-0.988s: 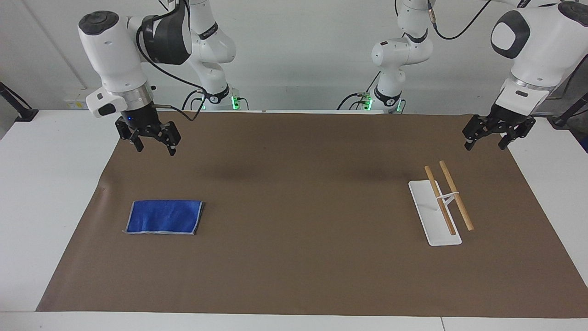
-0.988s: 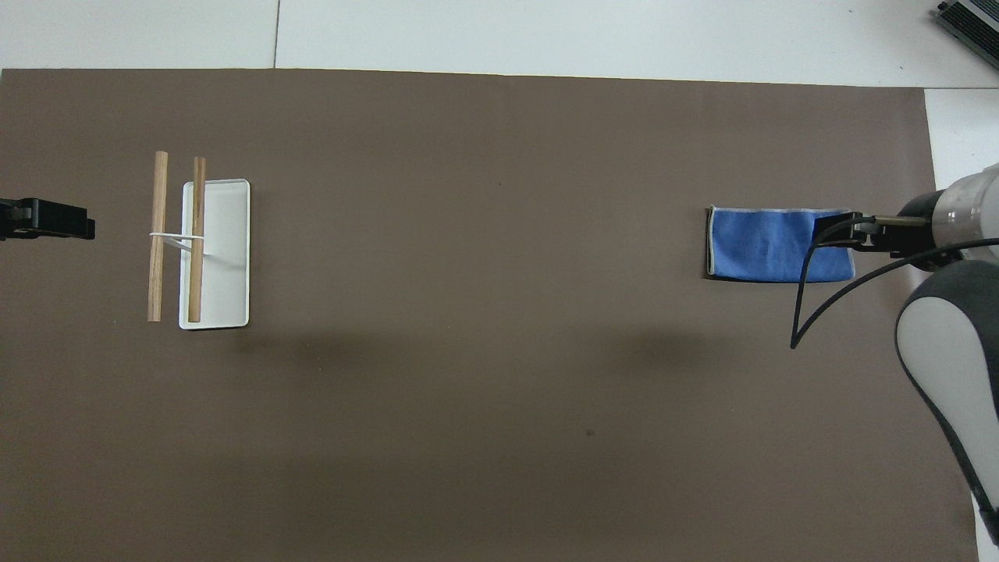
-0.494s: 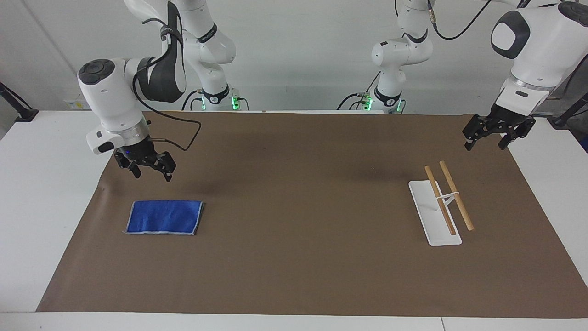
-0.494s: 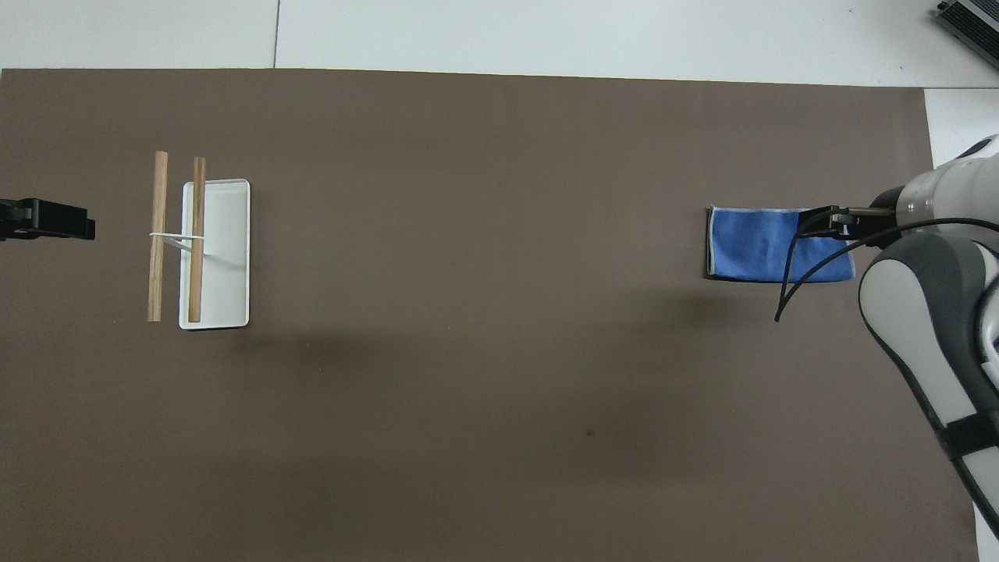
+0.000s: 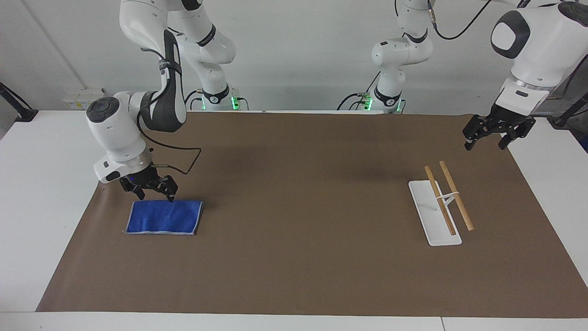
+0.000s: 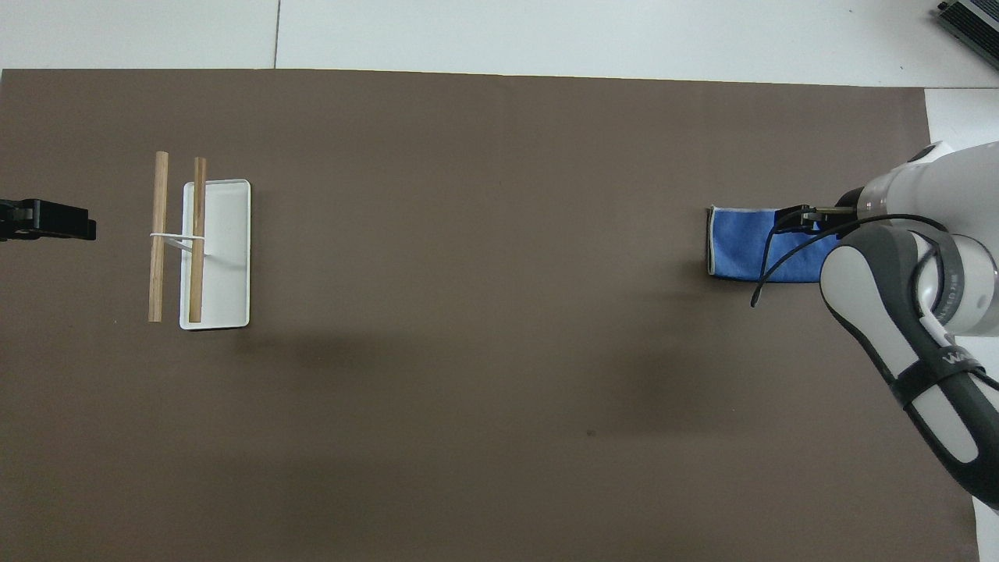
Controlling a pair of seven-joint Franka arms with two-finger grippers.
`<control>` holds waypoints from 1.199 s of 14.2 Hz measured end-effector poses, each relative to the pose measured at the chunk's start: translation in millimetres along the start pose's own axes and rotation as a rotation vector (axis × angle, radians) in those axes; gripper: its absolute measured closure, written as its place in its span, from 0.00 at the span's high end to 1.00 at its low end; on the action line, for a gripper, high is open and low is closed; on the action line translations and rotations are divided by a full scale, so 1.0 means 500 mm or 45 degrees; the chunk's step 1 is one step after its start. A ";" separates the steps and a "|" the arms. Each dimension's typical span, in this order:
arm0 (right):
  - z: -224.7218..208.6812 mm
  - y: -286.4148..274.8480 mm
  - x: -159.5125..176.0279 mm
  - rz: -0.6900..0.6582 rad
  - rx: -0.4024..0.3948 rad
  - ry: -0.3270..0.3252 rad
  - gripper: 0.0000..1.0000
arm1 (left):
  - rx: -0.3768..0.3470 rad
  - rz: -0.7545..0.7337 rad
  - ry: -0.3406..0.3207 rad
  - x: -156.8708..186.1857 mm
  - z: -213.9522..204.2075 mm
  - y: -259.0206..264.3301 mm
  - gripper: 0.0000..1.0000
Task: Right arm passes towel to left arm to hang
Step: 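Lower the right gripper onto the blue towel's edge and close it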
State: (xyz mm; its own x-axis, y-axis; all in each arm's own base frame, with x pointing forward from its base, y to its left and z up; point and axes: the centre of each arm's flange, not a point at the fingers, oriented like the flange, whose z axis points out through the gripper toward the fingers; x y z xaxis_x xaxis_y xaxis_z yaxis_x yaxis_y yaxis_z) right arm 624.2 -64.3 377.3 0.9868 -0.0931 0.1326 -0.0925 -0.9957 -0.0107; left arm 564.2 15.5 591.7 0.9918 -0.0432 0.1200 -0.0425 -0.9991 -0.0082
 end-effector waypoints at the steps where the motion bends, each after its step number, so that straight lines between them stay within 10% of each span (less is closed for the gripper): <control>1: 0.026 0.002 0.001 0.001 0.003 0.009 1.00 | 0.000 0.000 0.000 0.000 0.000 0.000 1.00; 17: 0.141 0.070 -0.012 -0.035 0.009 -0.024 1.00 | 0.000 0.000 0.000 0.000 0.000 0.000 1.00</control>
State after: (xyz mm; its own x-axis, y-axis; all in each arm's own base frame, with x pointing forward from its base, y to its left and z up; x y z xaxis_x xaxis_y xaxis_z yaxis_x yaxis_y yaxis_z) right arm 624.5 -98.7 306.3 0.9913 -0.0653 0.1141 -0.0641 -0.9978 -0.0141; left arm 564.2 15.5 591.7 0.9918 -0.0431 0.1200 -0.0424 -0.9991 -0.0082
